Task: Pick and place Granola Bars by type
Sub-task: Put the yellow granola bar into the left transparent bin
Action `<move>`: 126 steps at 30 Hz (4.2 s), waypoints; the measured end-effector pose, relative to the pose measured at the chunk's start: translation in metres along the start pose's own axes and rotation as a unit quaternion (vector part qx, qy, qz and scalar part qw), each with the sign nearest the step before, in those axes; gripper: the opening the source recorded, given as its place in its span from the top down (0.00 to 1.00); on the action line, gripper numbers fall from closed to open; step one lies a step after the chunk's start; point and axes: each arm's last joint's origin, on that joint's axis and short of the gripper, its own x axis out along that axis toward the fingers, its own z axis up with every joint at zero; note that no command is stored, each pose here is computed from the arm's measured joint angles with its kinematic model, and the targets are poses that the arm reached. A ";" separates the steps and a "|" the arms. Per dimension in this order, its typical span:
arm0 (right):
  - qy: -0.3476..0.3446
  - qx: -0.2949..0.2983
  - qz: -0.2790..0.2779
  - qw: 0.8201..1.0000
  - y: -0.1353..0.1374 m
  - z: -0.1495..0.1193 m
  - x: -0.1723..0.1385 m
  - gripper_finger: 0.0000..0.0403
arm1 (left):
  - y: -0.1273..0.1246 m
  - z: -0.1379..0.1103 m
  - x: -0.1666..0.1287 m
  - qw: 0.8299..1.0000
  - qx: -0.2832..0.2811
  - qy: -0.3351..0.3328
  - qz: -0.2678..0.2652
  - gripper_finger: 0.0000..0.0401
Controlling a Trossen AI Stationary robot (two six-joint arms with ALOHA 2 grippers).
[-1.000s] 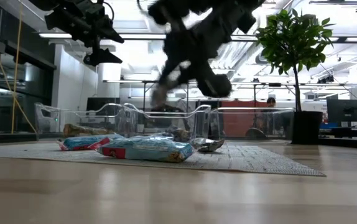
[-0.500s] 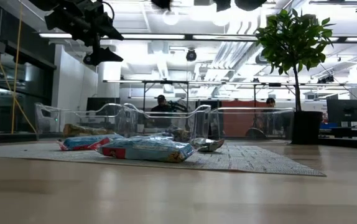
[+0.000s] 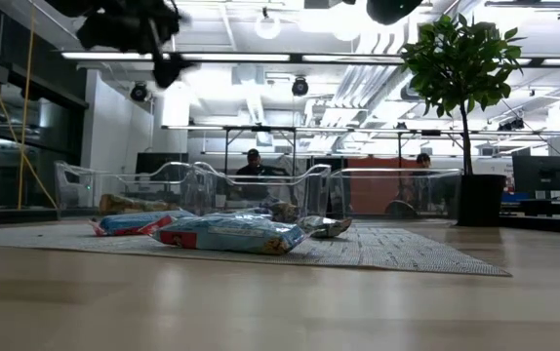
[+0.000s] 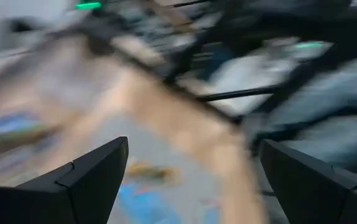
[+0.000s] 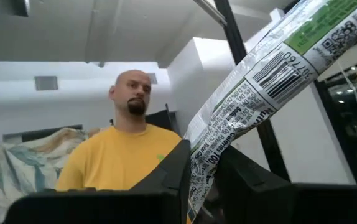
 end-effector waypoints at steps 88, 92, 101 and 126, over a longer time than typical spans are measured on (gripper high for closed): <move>0.058 0.033 -0.308 0.949 -0.066 0.009 -0.077 0.87 | -0.042 0.044 0.070 0.983 0.018 -0.133 -0.129 0.69; 0.057 0.033 -0.308 0.949 -0.066 0.009 -0.077 0.87 | -0.042 0.044 0.070 0.982 0.022 -0.134 -0.128 0.73; 0.068 0.026 -0.297 0.952 -0.066 0.008 -0.077 0.87 | -0.042 0.044 0.070 0.982 0.027 -0.135 -0.127 0.78; 0.164 0.169 -0.325 0.916 -0.072 -0.019 -0.091 0.63 | -0.008 0.027 0.065 0.991 0.044 -0.107 0.060 0.78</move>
